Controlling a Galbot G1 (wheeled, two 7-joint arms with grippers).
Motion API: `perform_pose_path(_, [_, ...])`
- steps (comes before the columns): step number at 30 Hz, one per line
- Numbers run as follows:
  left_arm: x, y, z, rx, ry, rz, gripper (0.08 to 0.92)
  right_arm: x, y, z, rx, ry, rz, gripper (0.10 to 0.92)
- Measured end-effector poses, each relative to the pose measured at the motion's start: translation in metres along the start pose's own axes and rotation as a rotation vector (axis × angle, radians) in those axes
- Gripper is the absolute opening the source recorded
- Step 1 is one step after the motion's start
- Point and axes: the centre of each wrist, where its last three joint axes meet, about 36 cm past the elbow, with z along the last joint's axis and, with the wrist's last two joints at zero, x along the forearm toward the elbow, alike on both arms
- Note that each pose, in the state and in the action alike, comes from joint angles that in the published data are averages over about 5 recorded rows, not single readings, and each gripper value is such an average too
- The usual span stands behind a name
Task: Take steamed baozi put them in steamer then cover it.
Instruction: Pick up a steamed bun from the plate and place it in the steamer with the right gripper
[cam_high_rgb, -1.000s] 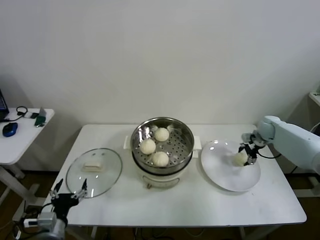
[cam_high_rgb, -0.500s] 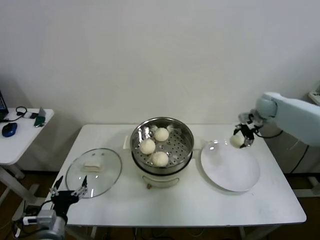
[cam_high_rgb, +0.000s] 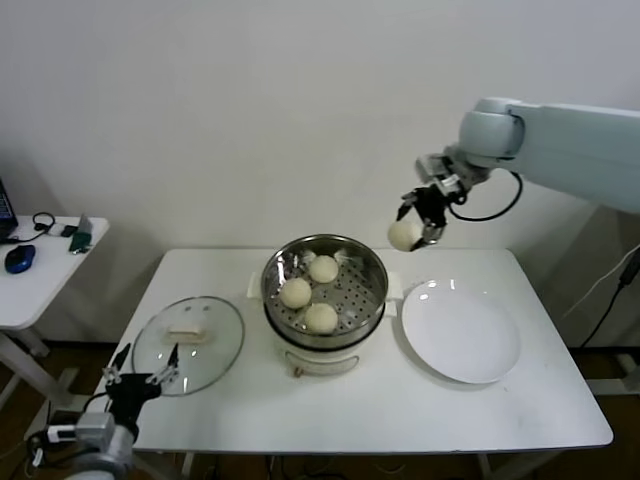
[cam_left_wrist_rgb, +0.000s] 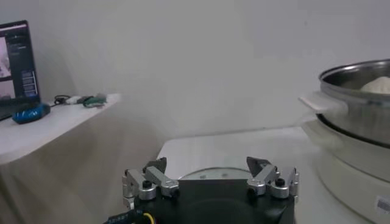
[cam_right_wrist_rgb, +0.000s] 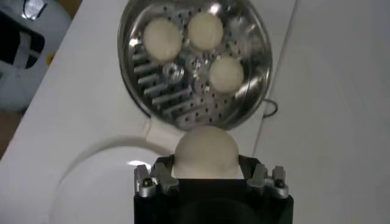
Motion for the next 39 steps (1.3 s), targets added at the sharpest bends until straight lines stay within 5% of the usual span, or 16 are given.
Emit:
perform_pose_path(21, [0.004,0.009,-0.006,-0.005,-0.005,-0.019,0.823,-0.140,0.006,-0.081,0.101,0.067,-0.054,0.712])
perform_pose_path(33, [0.004,0.010,-0.006,-0.003,-0.003,-0.025,0.823,-0.172,0.015,-0.077,0.107,0.088,-0.078,0.722])
perform_pose_path(39, [0.004,0.011,-0.007,0.001,0.001,-0.031,0.823,-0.171,0.012,-0.074,0.098,0.067,-0.074,0.804])
